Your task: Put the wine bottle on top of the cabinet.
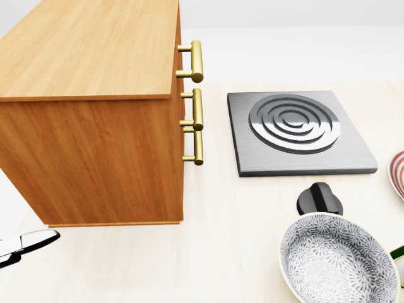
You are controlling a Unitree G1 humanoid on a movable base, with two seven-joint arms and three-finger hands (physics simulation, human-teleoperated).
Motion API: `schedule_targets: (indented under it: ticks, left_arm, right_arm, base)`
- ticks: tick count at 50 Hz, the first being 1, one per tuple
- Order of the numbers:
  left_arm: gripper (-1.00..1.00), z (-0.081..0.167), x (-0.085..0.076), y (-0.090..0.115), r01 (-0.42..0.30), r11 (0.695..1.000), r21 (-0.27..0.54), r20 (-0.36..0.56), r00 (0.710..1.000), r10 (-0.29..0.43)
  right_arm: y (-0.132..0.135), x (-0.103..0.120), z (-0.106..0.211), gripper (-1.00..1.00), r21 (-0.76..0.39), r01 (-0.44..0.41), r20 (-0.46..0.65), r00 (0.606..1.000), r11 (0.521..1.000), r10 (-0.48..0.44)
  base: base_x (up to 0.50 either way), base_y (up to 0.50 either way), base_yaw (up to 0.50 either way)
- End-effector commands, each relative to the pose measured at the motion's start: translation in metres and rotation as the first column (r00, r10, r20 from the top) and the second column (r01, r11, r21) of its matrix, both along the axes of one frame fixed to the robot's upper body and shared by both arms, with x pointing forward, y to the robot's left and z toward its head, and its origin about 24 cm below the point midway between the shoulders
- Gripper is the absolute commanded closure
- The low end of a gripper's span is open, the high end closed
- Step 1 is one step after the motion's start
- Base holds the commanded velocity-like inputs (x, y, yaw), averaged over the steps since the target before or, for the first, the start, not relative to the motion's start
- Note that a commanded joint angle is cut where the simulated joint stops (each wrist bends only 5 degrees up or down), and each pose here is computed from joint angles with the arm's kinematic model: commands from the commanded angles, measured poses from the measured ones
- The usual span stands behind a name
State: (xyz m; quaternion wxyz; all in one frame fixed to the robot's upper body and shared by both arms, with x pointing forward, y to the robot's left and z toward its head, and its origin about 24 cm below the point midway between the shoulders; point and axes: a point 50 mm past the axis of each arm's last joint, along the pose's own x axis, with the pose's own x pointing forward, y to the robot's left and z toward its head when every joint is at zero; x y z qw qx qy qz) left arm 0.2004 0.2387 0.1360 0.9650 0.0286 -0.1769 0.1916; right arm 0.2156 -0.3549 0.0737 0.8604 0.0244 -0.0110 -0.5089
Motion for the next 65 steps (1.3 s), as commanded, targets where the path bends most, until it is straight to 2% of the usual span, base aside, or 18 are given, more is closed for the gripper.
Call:
schedule_targets:
  ticks: [1, 16, 26, 37, 43, 46, 47, 48, 51, 52, 54, 56, 59, 60, 61, 63, 64, 65]
  left_arm:
    - [-1.00, 0.000, 0.000, 0.000, 0.001, 1.000, 0.000, 0.000, 1.000, -0.001]
    - [-1.00, 0.000, 0.000, 0.000, -0.001, 1.000, -0.001, 0.002, 1.000, 0.001]
    - [-1.00, 0.000, 0.000, -0.001, 0.000, 1.000, 0.000, -0.001, 1.000, 0.000]
    - [-1.00, 0.001, 0.000, -0.001, 0.000, 1.000, 0.003, 0.002, 1.000, 0.000]
    - [-1.00, 0.001, 0.001, -0.002, 0.002, 1.000, 0.003, 0.003, 1.000, -0.002]
    - [-1.00, 0.002, 0.001, -0.002, 0.003, 1.000, 0.003, 0.007, 1.000, -0.003]
    - [-1.00, 0.002, 0.001, -0.002, 0.003, 1.000, 0.003, 0.007, 1.000, -0.003]
    - [-1.00, 0.003, 0.000, -0.001, 0.002, 1.000, 0.005, 0.013, 1.000, -0.002]
    - [-1.00, 0.004, -0.001, -0.001, 0.001, 1.000, 0.006, 0.018, 1.000, -0.001]
    - [-1.00, 0.005, -0.001, -0.001, 0.000, 1.000, 0.007, 0.021, 1.000, 0.000]
    - [-1.00, 0.004, -0.001, -0.001, 0.000, 1.000, 0.005, 0.019, 1.000, 0.000]
    - [-1.00, 0.003, -0.001, 0.000, 0.001, 1.000, 0.001, 0.014, 1.000, -0.001]
    - [-1.00, 0.004, -0.002, 0.000, 0.001, 1.000, 0.002, 0.020, 1.000, -0.001]
    - [-1.00, 0.006, -0.003, 0.001, -0.002, 1.000, 0.003, 0.030, 1.000, 0.002]
    - [-1.00, 0.006, -0.003, 0.001, -0.003, 1.000, 0.001, 0.027, 1.000, 0.003]
    - [-1.00, 0.004, -0.002, 0.001, -0.003, 1.000, 0.001, 0.022, 1.000, 0.003]
    - [-1.00, 0.004, -0.002, 0.001, -0.003, 1.000, -0.001, 0.021, 1.000, 0.003]
    - [-1.00, 0.005, -0.002, 0.001, -0.003, 1.000, 0.000, 0.023, 1.000, 0.003]
  right_arm:
    - [0.000, -0.003, -0.003, 0.85, 0.040, 0.003, 0.022, 1.000, 0.999, -0.004]
    - [0.002, -0.008, 0.026, 0.87, -0.050, 0.012, 0.113, 0.994, 0.999, -0.006]
    - [-0.002, -0.018, 0.057, 0.89, -0.144, 0.053, 0.206, 0.978, 0.988, -0.022]
    - [-0.001, -0.028, 0.080, 0.89, -0.195, 0.084, 0.295, 0.955, 0.977, -0.024]
    - [0.007, -0.036, 0.116, 0.89, -0.266, 0.100, 0.432, 0.902, 0.959, 0.025]
    - [0.017, -0.037, 0.143, 0.89, -0.316, 0.088, 0.523, 0.847, 0.945, 0.096]
    - [0.018, -0.037, 0.144, 0.89, -0.317, 0.090, 0.526, 0.845, 0.944, 0.096]
    - [0.023, -0.037, 0.155, 0.89, -0.341, 0.082, 0.559, 0.818, 0.936, 0.132]
    - [0.028, -0.038, 0.169, 0.90, -0.376, 0.084, 0.591, 0.788, 0.923, 0.170]
    - [0.033, -0.037, 0.182, 0.96, -0.398, 0.066, 0.626, 0.748, 0.915, 0.218]
    - [0.038, -0.029, 0.189, 1.00, -0.417, 0.016, 0.631, 0.724, 0.909, 0.277]
    - [0.040, -0.017, 0.189, 1.00, -0.417, -0.027, 0.614, 0.729, 0.908, 0.303]
    - [0.044, -0.004, 0.196, 1.00, -0.426, -0.060, 0.613, 0.715, 0.903, 0.337]
    - [0.044, 0.013, 0.206, 1.00, -0.396, -0.112, 0.637, 0.681, 0.911, 0.360]
    - [0.049, 0.024, 0.214, 1.00, -0.433, -0.150, 0.611, 0.677, 0.889, 0.411]
    - [0.056, 0.034, 0.225, 0.96, -0.463, -0.171, 0.599, 0.663, 0.870, 0.450]
    - [0.067, 0.048, 0.244, 0.89, -0.507, -0.213, 0.585, 0.627, 0.835, 0.515]
    - [0.072, 0.055, 0.251, 0.90, -0.530, -0.227, 0.567, 0.622, 0.817, 0.541]
  base:
    - [0.00, 0.00, 0.00]
    - [0.00, 0.00, 0.00]
    - [0.00, 0.00, 0.00]
    - [0.00, 0.00, 0.00]
    - [0.00, 0.00, 0.00]
    - [0.00, 0.00, 0.00]
    - [0.00, 0.00, 0.00]
    - [0.00, 0.00, 0.00]
    - [0.00, 0.00, 0.00]
    - [0.00, 0.00, 0.00]
    - [0.00, 0.00, 0.00]
    - [0.00, 0.00, 0.00]
    - [0.00, 0.00, 0.00]
    - [0.00, 0.00, 0.00]
    - [0.00, 0.00, 0.00]
    - [0.00, 0.00, 0.00]
    - [0.00, 0.00, 0.00]
    - [0.00, 0.00, 0.00]
